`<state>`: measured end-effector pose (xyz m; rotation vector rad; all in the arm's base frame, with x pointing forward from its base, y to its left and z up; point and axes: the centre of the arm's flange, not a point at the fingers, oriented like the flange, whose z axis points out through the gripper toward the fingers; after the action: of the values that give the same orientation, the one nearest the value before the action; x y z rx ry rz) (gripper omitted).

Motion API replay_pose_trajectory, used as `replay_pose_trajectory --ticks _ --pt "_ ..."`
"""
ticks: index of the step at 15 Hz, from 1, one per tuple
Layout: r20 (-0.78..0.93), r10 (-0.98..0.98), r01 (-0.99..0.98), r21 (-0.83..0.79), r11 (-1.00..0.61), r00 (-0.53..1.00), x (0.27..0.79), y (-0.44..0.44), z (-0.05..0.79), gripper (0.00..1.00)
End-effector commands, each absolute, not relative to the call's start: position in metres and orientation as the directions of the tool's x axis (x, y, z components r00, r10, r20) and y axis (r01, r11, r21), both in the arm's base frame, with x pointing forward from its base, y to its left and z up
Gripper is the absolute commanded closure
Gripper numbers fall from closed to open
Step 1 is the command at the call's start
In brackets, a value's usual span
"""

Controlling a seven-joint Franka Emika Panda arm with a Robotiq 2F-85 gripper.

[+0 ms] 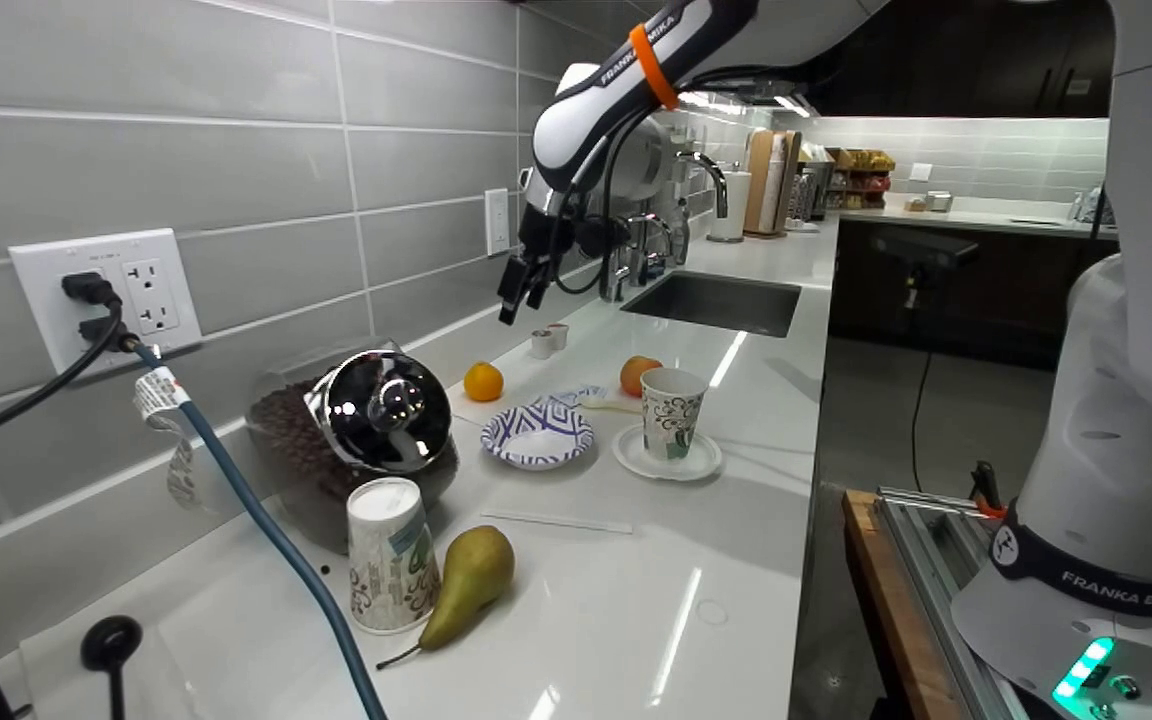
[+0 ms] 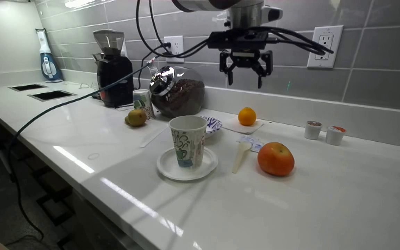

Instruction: Move the orange to the right

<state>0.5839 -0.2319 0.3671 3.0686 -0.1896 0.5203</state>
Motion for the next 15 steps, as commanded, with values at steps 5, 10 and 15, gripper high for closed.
replay_pose_trajectory --ticks 5,10,15 --pt "0.337 -0.146 -0.153 -0.008 -0.988 0.930 0.592 -0.238 0.353 0.00" --pt "0.325 -0.181 -0.177 -0.042 -0.983 0.928 0.606 -0.239 0.333 0.00" --pt "0.335 -0.185 -0.186 -0.029 -0.982 0.924 0.620 -0.248 0.306 0.00"
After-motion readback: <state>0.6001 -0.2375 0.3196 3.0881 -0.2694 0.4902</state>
